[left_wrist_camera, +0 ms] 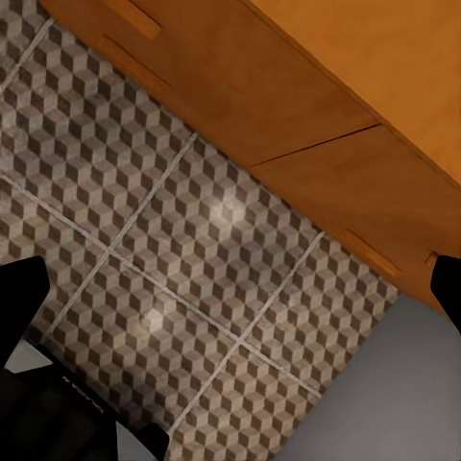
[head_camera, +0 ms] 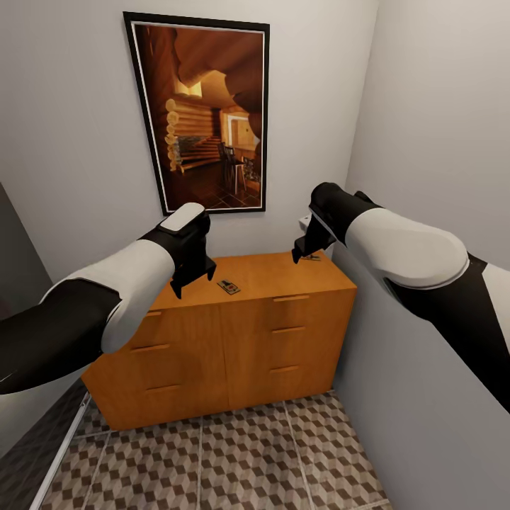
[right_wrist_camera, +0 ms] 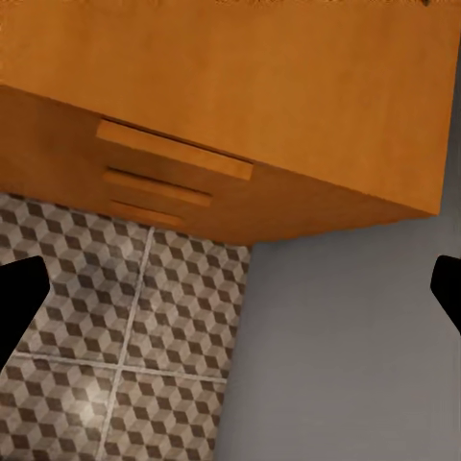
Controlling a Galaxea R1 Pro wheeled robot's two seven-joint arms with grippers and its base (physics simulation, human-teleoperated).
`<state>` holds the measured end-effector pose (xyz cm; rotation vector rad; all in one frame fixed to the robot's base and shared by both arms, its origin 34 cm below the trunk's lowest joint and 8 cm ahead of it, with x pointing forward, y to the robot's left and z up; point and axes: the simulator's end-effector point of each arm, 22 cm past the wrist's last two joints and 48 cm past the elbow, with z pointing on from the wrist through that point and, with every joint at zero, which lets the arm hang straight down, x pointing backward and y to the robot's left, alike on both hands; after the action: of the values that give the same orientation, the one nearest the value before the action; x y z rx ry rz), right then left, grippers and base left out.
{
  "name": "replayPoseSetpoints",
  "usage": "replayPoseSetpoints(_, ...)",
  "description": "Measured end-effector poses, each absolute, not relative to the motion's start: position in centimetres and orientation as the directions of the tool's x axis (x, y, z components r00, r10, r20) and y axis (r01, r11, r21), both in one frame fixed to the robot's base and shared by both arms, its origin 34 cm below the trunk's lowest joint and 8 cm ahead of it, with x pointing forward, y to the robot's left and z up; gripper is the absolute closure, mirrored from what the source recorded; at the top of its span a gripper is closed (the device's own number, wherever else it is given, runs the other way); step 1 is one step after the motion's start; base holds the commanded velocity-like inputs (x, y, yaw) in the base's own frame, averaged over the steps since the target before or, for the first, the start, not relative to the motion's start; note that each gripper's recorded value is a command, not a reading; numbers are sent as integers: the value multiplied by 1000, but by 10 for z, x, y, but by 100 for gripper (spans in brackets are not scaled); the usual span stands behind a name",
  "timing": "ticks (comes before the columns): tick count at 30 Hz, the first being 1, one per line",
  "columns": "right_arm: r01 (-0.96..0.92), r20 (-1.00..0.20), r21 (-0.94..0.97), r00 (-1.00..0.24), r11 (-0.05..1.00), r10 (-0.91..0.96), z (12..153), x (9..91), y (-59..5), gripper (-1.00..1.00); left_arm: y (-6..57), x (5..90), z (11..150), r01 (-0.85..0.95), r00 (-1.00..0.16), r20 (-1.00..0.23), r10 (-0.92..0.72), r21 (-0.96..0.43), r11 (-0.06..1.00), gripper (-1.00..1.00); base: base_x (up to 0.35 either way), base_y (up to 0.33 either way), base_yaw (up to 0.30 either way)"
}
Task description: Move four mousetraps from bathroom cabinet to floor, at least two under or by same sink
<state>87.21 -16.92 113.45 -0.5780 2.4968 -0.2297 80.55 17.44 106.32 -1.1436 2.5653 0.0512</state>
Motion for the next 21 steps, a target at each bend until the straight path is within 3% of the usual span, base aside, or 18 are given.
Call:
replayPoseSetpoints(6,-354,-485,-281,-749,892,-451,1135,872,-169,-100,174,805,1063,-728,-625,-312,-716,-99,678,-100,102,-59,0)
replayPoseSetpoints(21,-353,-483,-280,-752,893,-449,1134,871,-169,-100,174,803,1055,-724,-636,-295,-714,-93,683,-100,224,-210,0)
